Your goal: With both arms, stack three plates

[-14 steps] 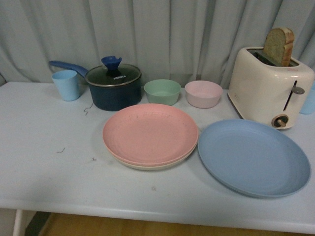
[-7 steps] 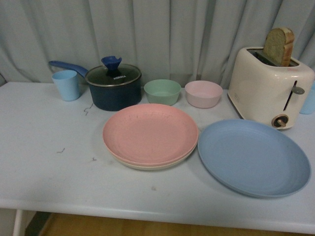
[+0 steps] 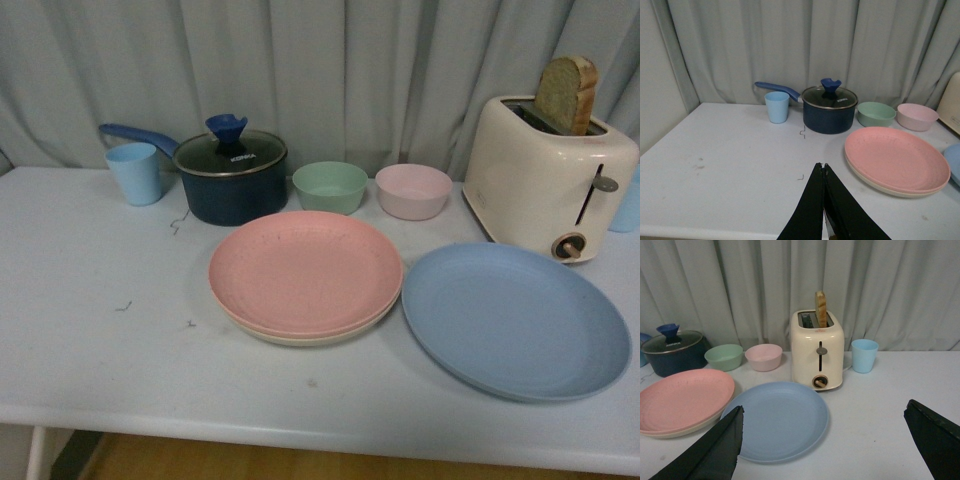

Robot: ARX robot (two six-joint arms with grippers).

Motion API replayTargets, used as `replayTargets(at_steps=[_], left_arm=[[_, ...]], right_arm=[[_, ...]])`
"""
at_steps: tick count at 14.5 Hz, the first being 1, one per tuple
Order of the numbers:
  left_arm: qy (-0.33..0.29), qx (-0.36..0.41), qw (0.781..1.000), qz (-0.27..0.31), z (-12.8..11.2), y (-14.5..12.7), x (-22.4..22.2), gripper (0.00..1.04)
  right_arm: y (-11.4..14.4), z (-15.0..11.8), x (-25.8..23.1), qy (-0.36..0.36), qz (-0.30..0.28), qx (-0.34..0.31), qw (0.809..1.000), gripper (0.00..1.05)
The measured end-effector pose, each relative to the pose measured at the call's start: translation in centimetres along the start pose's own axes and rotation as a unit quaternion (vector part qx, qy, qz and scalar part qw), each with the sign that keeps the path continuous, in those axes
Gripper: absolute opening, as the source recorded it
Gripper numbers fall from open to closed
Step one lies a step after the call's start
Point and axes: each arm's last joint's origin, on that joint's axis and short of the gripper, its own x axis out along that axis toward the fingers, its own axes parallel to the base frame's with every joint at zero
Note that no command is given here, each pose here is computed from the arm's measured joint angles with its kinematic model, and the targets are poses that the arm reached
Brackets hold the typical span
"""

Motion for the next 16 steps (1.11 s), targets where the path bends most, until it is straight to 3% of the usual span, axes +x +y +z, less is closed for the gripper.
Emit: replayTargets(at_steps=[10,16], left_arm=[[0.000,0.000,1.000,0.000,0.01,0.00,0.00,0.03],[0.000,0.000,1.000,0.000,0.01,0.00,0.00,0.95]], right_arm=[[0.00,0.00,0.00,0.000,0.000,0.000,1.000,0.98],[0.00,0.00,0.00,0.000,0.000,0.000,1.000,0.98]])
